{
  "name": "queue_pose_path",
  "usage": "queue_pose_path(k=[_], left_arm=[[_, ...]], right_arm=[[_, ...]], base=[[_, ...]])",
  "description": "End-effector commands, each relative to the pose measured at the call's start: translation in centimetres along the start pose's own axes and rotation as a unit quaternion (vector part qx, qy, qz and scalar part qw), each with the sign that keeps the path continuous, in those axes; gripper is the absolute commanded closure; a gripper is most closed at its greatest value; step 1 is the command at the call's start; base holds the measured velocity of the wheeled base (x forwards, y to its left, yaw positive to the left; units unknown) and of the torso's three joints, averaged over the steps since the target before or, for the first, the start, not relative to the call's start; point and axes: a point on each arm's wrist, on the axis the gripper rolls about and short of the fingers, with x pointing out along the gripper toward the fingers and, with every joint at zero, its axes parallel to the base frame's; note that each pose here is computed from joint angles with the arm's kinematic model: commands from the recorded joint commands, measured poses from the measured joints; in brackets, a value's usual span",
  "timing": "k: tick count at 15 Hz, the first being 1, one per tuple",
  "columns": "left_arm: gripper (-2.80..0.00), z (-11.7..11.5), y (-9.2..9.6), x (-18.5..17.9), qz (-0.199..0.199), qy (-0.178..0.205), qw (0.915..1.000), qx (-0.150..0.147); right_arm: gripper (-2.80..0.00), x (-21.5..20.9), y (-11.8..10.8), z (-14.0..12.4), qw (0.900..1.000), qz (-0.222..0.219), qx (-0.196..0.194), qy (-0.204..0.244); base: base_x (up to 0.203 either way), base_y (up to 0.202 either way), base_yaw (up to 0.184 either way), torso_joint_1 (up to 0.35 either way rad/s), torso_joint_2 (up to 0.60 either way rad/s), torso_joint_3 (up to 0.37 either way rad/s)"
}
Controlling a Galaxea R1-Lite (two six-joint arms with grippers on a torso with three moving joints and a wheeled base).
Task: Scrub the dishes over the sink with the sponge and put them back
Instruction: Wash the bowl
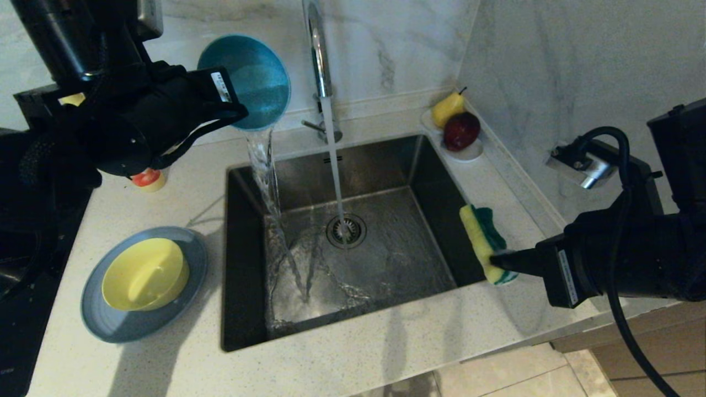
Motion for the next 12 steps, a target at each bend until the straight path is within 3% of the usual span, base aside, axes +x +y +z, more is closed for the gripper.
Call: queue_pose_path(k=[1,7,10,12], left_arm=[[0.00,-0.8,0.2,-0.4,-0.011,-0.037,0.9992,0.011],[0.00,-2.3,0.5,-1.0,-0.012,-0.093,0.9953,0.023],[0.00,-3.5,0.7,-1.3,-0.012,-0.089,0.9956,0.028],[0.00,-5.9,1.0,-1.7,-0.012,-0.080,0.9960,0.037]], right_arm=[[0.00,0.1,0.0,0.0,1.000,0.001,0.000,0.001],[0.00,0.6,0.0,-0.2,1.000,-0.002,0.000,0.009],[0.00,0.7,0.0,-0.2,1.000,-0.001,0.001,0.009],[0.00,1.1,-0.1,-0.3,1.000,-0.003,0.002,0.016]], base=[[0.000,0.000,0.000,0.000,0.00,0.000],[0.000,0.000,0.000,0.000,0.00,0.000],[0.000,0.000,0.000,0.000,0.00,0.000],[0.000,0.000,0.000,0.000,0.00,0.000]])
